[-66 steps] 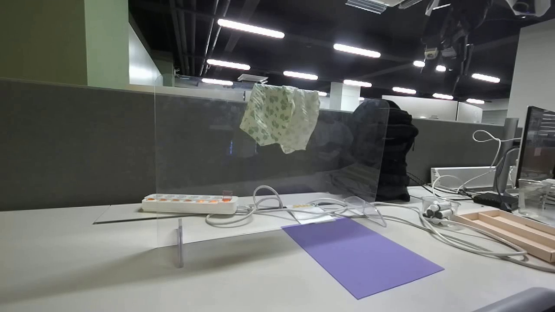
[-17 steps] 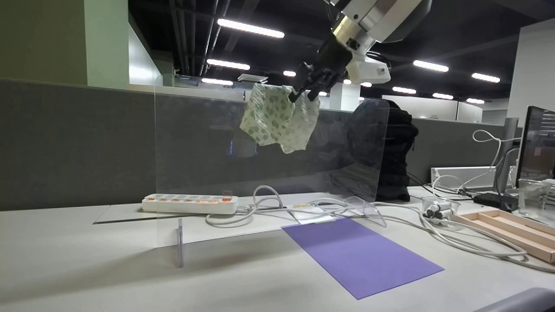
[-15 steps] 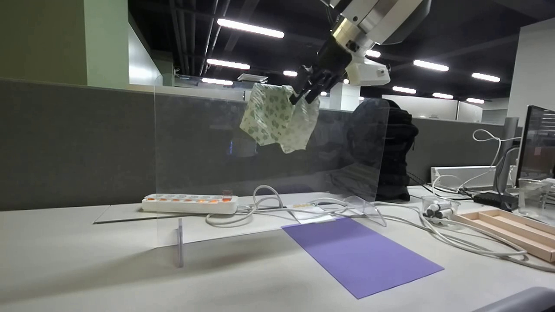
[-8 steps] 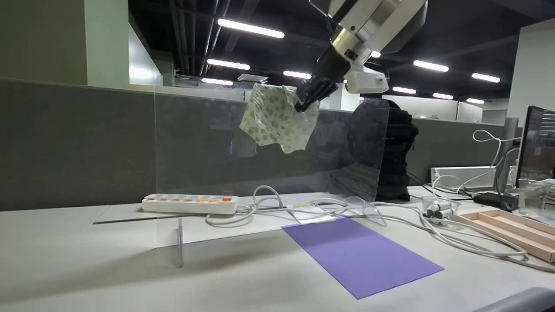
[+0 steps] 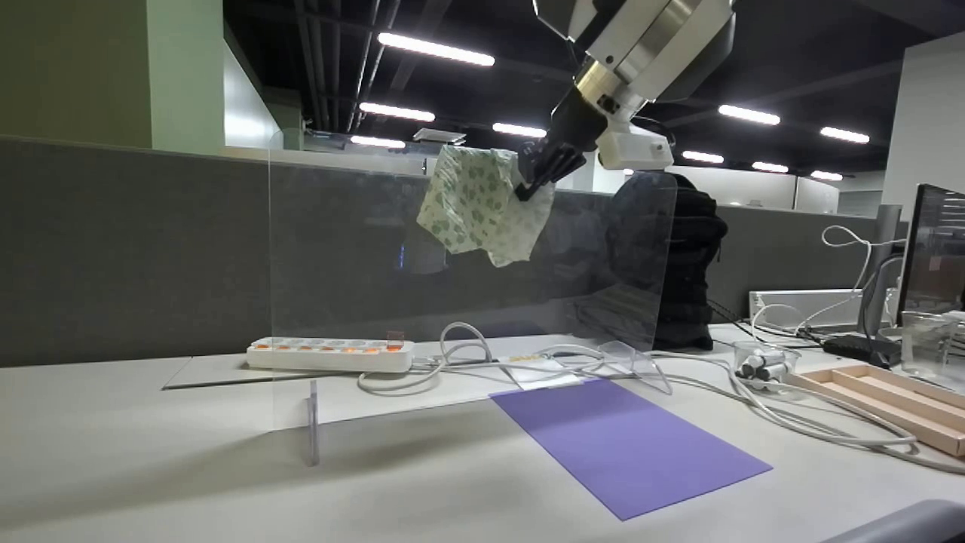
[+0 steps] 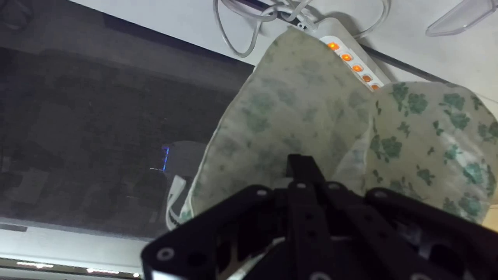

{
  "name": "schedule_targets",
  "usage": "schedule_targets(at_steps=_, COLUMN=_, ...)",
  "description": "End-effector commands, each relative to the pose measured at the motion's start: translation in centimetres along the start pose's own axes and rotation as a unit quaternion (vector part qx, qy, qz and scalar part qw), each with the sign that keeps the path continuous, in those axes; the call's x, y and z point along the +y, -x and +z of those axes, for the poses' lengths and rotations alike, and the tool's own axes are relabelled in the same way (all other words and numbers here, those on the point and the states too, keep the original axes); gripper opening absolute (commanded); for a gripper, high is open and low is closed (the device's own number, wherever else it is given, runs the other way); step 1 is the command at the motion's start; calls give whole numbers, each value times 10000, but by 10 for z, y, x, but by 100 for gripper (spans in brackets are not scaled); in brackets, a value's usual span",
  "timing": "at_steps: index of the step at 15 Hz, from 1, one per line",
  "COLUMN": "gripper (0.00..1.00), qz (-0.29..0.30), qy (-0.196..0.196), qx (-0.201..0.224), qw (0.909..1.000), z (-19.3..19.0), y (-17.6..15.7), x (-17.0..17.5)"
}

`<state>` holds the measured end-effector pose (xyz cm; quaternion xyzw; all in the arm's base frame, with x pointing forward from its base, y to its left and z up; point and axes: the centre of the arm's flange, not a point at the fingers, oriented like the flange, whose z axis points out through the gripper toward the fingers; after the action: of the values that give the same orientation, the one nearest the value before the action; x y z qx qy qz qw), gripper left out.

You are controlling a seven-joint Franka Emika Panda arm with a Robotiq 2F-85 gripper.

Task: Get the kitchen towel from the colorless object and place it on the table

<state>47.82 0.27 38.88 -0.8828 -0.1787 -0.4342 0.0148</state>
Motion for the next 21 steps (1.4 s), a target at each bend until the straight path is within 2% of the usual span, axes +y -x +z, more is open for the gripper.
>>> schedule_targets(at_steps=1, gripper=28, qz=65, qy=-47, qx=120, qw=9999, z=8, y=-7, x=6)
schedule_targets(at_steps=11, gripper=95, qz=-82, qy=-467, qx=105, qw=9988, z=15, y=-16, x=-21)
schedule_targets(at_steps=12, gripper=98, qz=-97, qy=-495, qx=118, qw=9987, z=17, y=-17, x=-23)
schedule_targets(at_steps=20, gripper=100, qz=-133, qy=-636, qx=274, qw=9975, z=28, y=-27, x=-37)
schedule_targets(at_steps=21, gripper=75, qz=-94, qy=-602, qx=293, qw=9977, z=30, y=-27, x=-36)
